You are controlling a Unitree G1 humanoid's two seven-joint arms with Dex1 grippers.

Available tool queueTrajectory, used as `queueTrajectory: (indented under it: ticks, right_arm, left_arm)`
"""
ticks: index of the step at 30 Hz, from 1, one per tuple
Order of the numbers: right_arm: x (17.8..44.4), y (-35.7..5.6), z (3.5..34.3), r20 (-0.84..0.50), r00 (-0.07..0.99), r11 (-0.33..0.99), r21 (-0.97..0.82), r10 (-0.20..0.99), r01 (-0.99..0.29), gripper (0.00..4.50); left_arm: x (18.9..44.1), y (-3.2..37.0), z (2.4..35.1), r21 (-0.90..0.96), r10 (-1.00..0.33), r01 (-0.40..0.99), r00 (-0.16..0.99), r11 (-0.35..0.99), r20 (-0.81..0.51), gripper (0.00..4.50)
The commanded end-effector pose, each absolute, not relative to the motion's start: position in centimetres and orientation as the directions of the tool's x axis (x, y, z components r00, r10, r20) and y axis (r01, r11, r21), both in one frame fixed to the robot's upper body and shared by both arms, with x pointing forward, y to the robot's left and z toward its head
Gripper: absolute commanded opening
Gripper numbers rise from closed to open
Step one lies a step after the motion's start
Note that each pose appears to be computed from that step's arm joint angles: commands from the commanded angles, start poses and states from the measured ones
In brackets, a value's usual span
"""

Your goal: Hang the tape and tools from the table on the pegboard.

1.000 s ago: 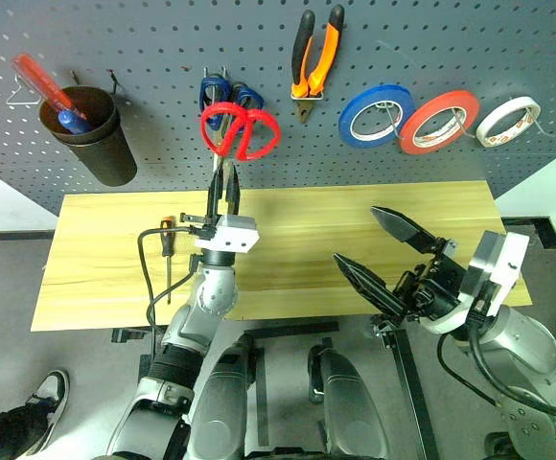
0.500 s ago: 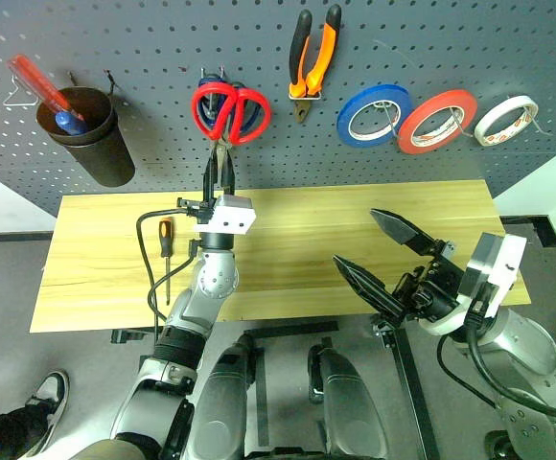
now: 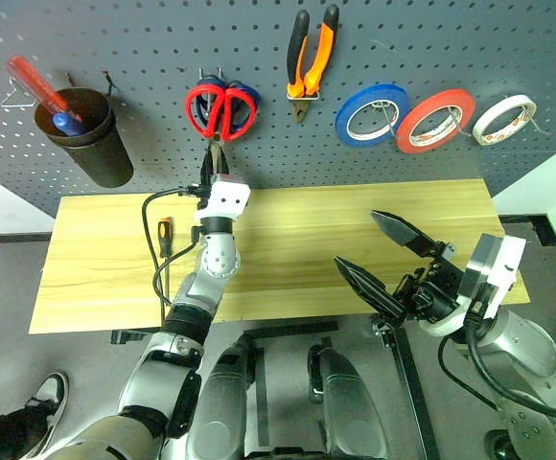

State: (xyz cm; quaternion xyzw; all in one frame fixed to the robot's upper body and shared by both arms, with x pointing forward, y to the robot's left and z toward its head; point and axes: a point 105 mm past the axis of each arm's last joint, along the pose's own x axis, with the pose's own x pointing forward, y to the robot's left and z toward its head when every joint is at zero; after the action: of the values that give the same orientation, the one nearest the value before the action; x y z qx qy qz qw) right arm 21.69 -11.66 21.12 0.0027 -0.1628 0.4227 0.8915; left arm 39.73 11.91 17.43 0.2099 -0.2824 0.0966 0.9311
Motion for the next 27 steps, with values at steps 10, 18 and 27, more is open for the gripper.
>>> queueTrajectory:
  ticks: [10, 18, 27]
  right_arm:
    - [20.9, -11.4, 21.9, 0.315, 0.557, 0.624, -0.171, 0.768, -0.763, 4.50]
    - [20.1, -10.2, 20.5, 0.194, 0.518, 0.543, -0.105, 0.833, -0.833, 4.50]
    - [22.7, -8.7, 16.0, -0.149, 0.595, 0.556, -0.235, 0.790, -0.797, 4.50]
  left_arm:
    - [37.6, 12.5, 15.7, 0.338, 0.054, -0.278, 0.837, 0.899, 0.544, 3.33]
    - [32.8, 18.1, 9.3, 0.365, 0.153, -0.236, 0.958, 0.901, 0.242, 3.33]
    - [33.6, 28.6, 7.9, 0.308, 0.449, -0.412, 0.892, 0.858, -0.056, 3.33]
